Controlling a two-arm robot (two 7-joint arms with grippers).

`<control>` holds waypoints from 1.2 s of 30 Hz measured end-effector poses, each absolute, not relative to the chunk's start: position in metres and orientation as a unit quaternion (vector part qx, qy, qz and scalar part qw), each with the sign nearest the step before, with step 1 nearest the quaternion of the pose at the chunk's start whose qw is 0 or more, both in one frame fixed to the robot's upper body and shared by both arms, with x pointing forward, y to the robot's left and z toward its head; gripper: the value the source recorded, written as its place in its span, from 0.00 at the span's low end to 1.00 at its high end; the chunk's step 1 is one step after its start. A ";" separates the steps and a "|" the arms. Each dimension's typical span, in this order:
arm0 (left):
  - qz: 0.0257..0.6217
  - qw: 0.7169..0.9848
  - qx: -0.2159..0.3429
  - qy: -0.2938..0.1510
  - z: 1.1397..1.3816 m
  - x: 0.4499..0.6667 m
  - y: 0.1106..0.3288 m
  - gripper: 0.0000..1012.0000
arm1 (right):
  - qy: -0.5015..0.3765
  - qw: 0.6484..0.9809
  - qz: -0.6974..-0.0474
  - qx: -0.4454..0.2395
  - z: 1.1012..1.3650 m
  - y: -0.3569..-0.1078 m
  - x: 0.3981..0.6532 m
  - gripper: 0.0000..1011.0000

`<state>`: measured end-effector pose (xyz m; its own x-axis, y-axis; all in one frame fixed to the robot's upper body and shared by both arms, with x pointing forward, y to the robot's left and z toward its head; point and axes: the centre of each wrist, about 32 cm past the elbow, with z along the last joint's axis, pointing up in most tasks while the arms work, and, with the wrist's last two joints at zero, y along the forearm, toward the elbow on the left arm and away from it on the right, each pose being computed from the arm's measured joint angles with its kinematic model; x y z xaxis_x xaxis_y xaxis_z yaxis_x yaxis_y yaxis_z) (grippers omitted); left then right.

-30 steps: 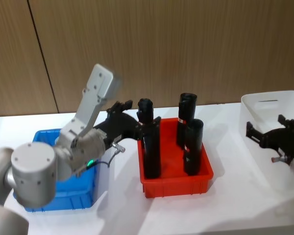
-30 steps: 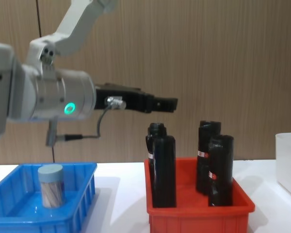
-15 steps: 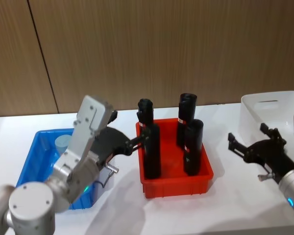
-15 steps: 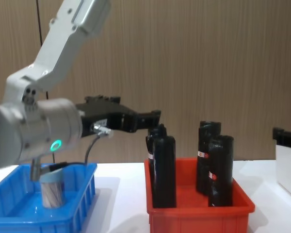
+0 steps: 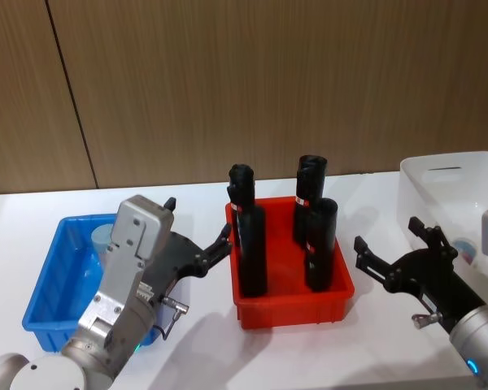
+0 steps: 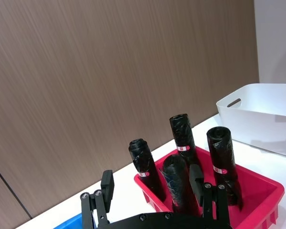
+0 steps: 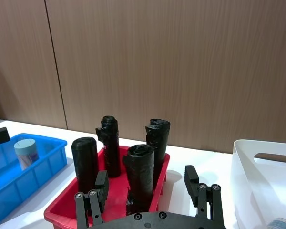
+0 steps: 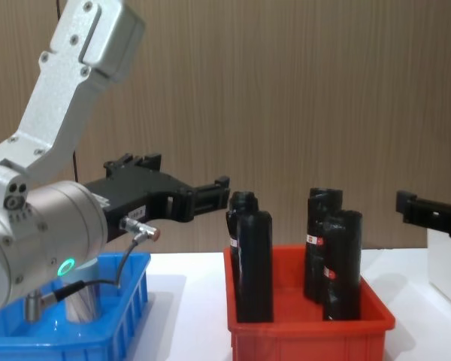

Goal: Pick the cotton swabs from the blue box and place them into the white box.

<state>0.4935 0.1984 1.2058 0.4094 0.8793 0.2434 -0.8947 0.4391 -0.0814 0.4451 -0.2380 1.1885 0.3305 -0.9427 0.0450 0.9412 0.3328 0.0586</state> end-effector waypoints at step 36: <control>0.531 0.837 0.029 -0.126 1.204 0.492 0.198 0.99 | -0.023 0.823 -0.568 0.010 1.181 -0.248 0.476 0.99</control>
